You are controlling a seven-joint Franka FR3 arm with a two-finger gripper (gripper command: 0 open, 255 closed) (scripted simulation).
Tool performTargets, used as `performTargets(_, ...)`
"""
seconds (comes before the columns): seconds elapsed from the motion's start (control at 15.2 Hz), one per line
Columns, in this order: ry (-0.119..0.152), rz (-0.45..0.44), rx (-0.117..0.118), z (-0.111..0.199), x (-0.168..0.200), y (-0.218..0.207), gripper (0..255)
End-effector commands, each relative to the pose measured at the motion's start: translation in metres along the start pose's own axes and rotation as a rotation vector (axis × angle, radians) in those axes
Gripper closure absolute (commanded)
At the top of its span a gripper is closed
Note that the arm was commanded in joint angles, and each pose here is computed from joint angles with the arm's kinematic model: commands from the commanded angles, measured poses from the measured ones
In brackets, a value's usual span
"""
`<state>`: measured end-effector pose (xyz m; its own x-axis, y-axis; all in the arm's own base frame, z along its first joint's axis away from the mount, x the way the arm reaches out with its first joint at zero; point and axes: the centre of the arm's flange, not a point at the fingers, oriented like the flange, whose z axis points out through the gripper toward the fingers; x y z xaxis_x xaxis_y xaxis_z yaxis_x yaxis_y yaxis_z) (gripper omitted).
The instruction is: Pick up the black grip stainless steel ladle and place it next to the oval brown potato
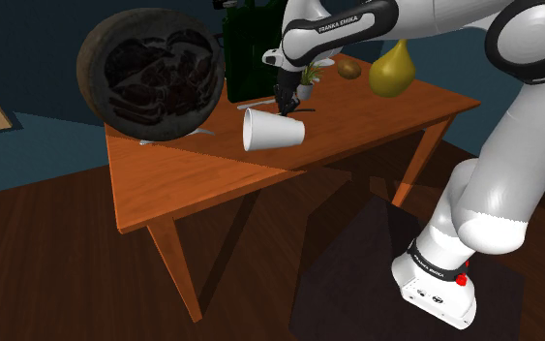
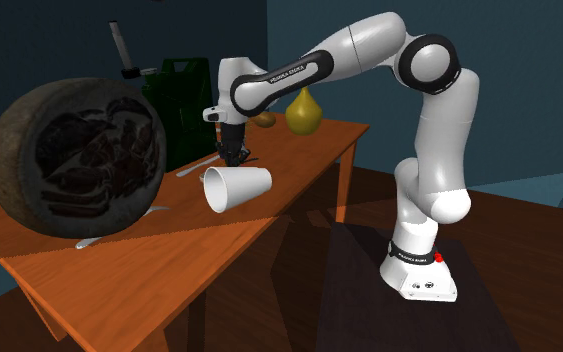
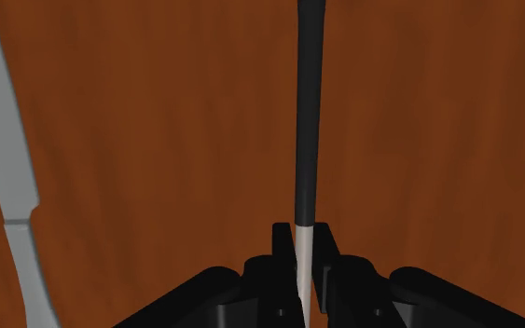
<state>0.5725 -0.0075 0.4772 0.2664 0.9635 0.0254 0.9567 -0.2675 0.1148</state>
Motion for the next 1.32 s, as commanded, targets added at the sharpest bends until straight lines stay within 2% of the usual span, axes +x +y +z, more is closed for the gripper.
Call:
performTargets(0.0,0.000,0.000,0.000,0.000,0.000,0.000,255)
performTargets(1.25,0.000,0.000,0.000,-0.094,0.002,0.011,255)
